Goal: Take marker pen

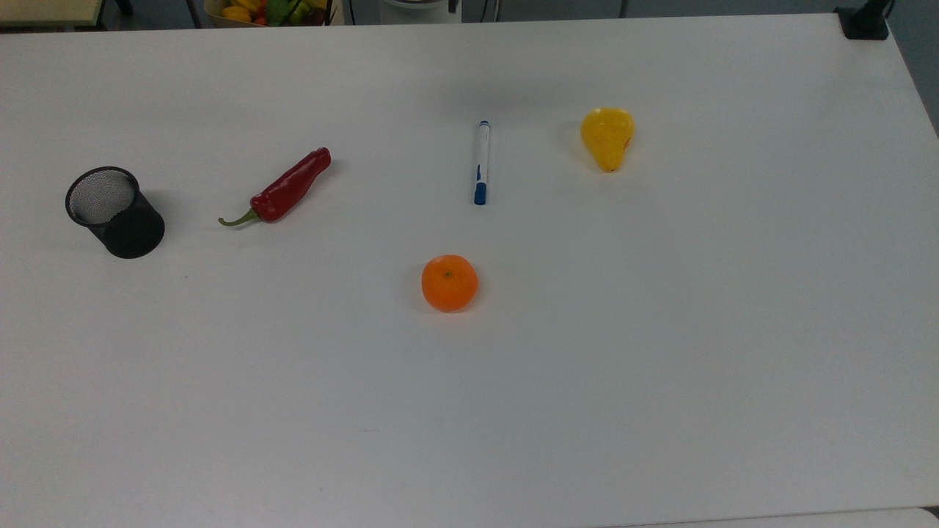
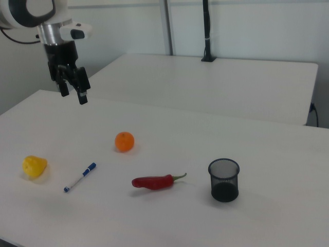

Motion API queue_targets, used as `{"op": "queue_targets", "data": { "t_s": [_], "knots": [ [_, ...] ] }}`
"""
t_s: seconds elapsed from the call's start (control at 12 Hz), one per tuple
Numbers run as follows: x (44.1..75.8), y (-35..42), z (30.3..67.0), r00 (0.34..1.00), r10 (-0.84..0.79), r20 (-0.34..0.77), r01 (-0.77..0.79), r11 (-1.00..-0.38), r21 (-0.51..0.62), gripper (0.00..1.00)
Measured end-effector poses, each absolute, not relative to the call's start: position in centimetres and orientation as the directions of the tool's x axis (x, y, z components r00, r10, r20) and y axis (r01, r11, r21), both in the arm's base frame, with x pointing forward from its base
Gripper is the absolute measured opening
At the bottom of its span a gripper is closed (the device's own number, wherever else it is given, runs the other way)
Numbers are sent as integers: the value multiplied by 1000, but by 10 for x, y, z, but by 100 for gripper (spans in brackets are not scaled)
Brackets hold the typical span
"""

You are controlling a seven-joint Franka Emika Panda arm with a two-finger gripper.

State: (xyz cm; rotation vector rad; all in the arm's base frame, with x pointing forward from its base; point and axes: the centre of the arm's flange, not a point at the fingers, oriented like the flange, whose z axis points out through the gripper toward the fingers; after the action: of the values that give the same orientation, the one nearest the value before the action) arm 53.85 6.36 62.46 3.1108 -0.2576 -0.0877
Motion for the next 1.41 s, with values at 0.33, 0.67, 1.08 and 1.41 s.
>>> {"op": "queue_targets", "data": {
  "t_s": [0.33,0.67,1.08,1.41],
  "knots": [
    [511,-3,669,986,-167,-12,-167,-984,-67,100],
    [536,-19,653,991,-104,78,-99,-993,-72,100],
    [555,19,629,997,-15,78,-11,-999,-50,100],
    [551,21,625,997,-21,68,-19,-999,-42,100]
  ]
}}
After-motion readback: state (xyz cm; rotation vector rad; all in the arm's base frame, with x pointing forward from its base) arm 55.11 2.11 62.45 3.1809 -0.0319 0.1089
